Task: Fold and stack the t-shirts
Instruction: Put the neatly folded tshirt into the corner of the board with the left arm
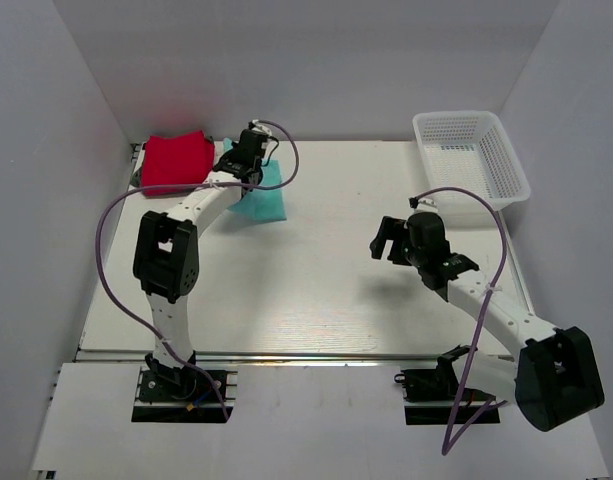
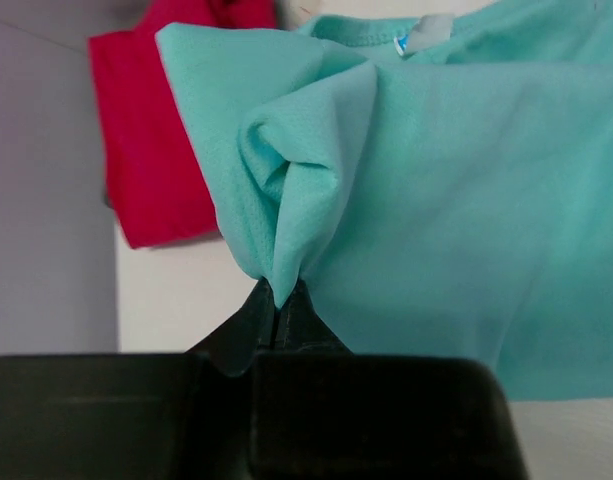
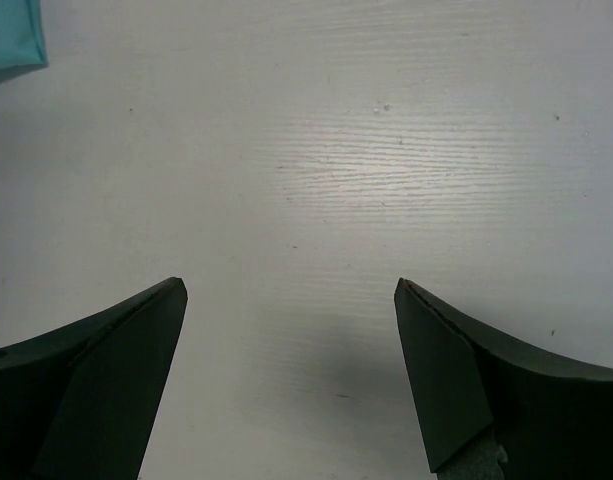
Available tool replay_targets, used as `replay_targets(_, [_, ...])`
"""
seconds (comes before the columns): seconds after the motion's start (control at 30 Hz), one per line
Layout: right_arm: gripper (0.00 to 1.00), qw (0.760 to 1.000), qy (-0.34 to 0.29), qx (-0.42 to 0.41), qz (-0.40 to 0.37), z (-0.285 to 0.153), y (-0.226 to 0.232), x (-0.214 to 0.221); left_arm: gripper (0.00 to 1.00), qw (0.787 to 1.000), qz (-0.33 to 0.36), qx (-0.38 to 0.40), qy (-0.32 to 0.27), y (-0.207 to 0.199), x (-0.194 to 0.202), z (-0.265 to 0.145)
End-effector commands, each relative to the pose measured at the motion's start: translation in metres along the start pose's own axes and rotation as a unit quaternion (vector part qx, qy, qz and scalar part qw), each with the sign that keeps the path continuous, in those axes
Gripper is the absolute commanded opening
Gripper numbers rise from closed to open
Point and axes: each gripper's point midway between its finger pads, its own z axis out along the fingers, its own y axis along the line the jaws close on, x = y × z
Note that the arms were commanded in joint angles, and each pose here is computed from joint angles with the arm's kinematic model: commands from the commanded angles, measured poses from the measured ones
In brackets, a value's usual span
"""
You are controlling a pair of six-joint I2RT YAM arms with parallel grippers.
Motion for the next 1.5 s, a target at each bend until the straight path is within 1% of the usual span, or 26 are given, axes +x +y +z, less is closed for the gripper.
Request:
replay_targets(0.0, [0.9,0.999,-0.034,0.011,-0.007,0.0,0.004,-0.029,0.0,0.996,0.008,-0.071,-0.062,0.066,-0.051,-0.009])
replay_targets(0.03, [0.9,0.999,-0.037,0.013,-0.006,0.0,0.004,-0.032,0.0,0.994,0.025,-0.08,-0.064,0.075,-0.053,-0.007])
replay_targets(0.1, [0.9,0.999,-0.028,0.016,-0.008,0.003,0.004,-0.03,0.0,0.992,0.026,-0.099,-0.073,0.096,-0.059,-0.004])
replay_targets(0.13, [0.9,1.0,-0.022,0.019,-0.005,0.006,0.003,-0.027,0.0,0.991,0.036,-0.101,-0.078,0.1,-0.064,0.0])
replay_targets(0.27, [0.9,1.0,-0.01,0.022,0.001,0.011,0.002,-0.023,0.0,0.989,0.04,-0.122,-0.079,0.123,-0.074,0.013])
replay_targets(0.3, [0.9,1.0,-0.005,0.023,0.001,0.014,0.002,-0.02,0.0,0.987,0.03,-0.131,-0.084,0.135,-0.083,0.011])
replay_targets(0.37, [0.9,1.0,0.002,0.028,0.004,0.018,0.001,-0.018,0.0,0.988,0.03,-0.133,-0.077,0.138,-0.083,0.022])
replay_targets(0.4, [0.9,1.0,0.009,0.026,0.007,0.02,0.002,-0.015,0.0,0.986,0.021,-0.136,-0.089,0.146,-0.093,0.023])
replay_targets(0.53, [0.9,0.999,0.023,0.022,0.01,0.027,0.006,-0.012,0.0,0.985,0.019,-0.147,-0.083,0.157,-0.096,0.037])
replay_targets(0.6, [0.9,0.999,0.025,0.018,0.014,0.029,0.009,-0.015,0.0,0.985,0.012,-0.154,-0.082,0.172,-0.096,0.044])
replay_targets(0.63, [0.9,0.999,0.028,0.017,0.013,0.031,0.01,-0.014,0.0,0.985,0.011,-0.154,-0.082,0.169,-0.095,0.048])
replay_targets(0.67, [0.9,0.999,0.035,0.011,0.011,0.033,0.013,-0.012,0.0,0.985,0.01,-0.155,-0.08,0.175,-0.092,0.051])
replay_targets(0.87, [0.9,0.999,0.033,0.002,0.015,0.04,0.022,-0.022,0.0,0.975,-0.028,-0.197,-0.096,0.212,-0.096,0.06])
replay_targets(0.9, [0.9,0.999,0.035,0.0,0.016,0.04,0.022,-0.022,0.0,0.973,-0.035,-0.207,-0.093,0.226,-0.09,0.062])
replay_targets(1.07, [0.9,0.999,0.042,-0.004,0.02,0.046,0.026,-0.021,0.0,0.969,-0.046,-0.228,-0.082,0.249,-0.072,0.08])
replay_targets(1.13, [0.9,0.999,0.043,-0.007,0.019,0.047,0.028,-0.021,0.0,0.972,-0.042,-0.221,-0.072,0.249,-0.061,0.088])
replay_targets(1.17, [0.9,0.999,0.047,-0.004,0.019,0.049,0.027,-0.02,0.0,0.971,-0.049,-0.218,-0.08,0.255,-0.06,0.091])
replay_targets(1.27, [0.9,0.999,0.047,-0.005,0.019,0.051,0.03,-0.025,0.0,0.976,-0.047,-0.2,-0.076,0.247,-0.05,0.107])
replay_targets(1.37, [0.9,0.999,0.045,-0.006,0.02,0.054,0.032,-0.029,0.0,0.975,-0.049,-0.201,-0.079,0.249,-0.048,0.112])
replay_targets(1.47, [0.9,0.998,0.052,-0.004,0.02,0.057,0.032,-0.028,0.0,0.973,-0.053,-0.216,-0.063,0.254,-0.031,0.129])
